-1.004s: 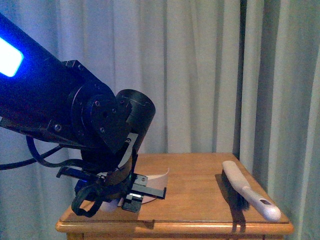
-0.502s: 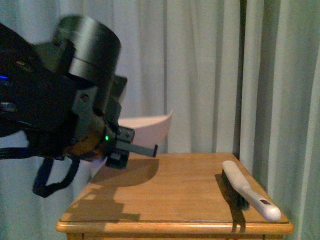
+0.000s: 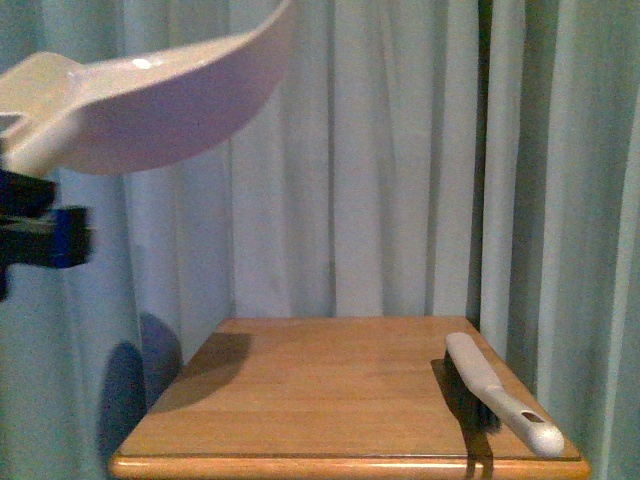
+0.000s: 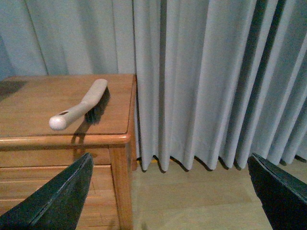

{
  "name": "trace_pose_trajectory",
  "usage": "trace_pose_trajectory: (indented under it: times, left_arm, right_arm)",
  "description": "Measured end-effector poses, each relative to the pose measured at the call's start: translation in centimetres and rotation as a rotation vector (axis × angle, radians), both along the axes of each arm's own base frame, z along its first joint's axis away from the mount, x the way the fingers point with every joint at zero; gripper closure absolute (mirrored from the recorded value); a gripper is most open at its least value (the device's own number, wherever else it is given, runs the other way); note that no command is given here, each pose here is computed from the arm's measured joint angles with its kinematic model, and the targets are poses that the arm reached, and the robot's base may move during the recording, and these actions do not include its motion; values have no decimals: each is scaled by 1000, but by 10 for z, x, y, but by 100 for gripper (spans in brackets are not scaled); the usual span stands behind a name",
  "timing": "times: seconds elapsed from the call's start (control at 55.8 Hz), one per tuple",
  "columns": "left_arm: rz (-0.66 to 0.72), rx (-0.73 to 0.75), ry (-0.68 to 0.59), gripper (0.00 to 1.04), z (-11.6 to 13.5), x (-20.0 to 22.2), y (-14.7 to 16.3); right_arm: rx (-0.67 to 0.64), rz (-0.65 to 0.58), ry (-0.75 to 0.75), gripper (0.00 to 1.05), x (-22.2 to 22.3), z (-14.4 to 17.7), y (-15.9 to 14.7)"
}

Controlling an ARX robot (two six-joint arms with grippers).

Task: Clean up trash

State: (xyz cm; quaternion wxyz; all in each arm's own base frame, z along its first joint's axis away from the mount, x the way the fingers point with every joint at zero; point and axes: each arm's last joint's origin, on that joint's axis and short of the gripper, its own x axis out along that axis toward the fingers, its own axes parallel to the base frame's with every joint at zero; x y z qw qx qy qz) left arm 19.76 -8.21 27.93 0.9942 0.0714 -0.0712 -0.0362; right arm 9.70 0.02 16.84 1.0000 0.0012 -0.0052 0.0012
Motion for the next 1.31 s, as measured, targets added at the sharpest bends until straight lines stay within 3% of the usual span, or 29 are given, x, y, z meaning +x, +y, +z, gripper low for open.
trace_pose_trajectory:
  times: [0.215,0.43,0.735,0.789,0.842,0.932,1.129,1.308]
  left_arm:
    - [17,-44,-71,76,-15,-52,34]
    - [21,-75,-166,76,-12,-86,56]
    - [52,-97,-178,76,-17,-99,71]
    - [46,-96,-178,76,-17,-99,70]
    - [49,-98,-178,76,-17,-99,71]
    - [48,-99,-178,76,-17,-99,71]
    - [49,-100,-178,76,-17,-99,71]
    - [49,-100,-178,76,-17,-99,71]
  right_arm:
    - [0,0,0,7,0,0,0]
    - [0,0,0,7,0,0,0]
    - [-3,-7,0,7,0,0,0]
    - [-52,-241,60,7,4,0,2]
    - [-88,-352,115,7,7,-1,5]
    - [-127,-424,182,7,13,1,10]
    - [-55,-294,263,7,54,44,24]
    - [74,-167,447,7,110,74,42]
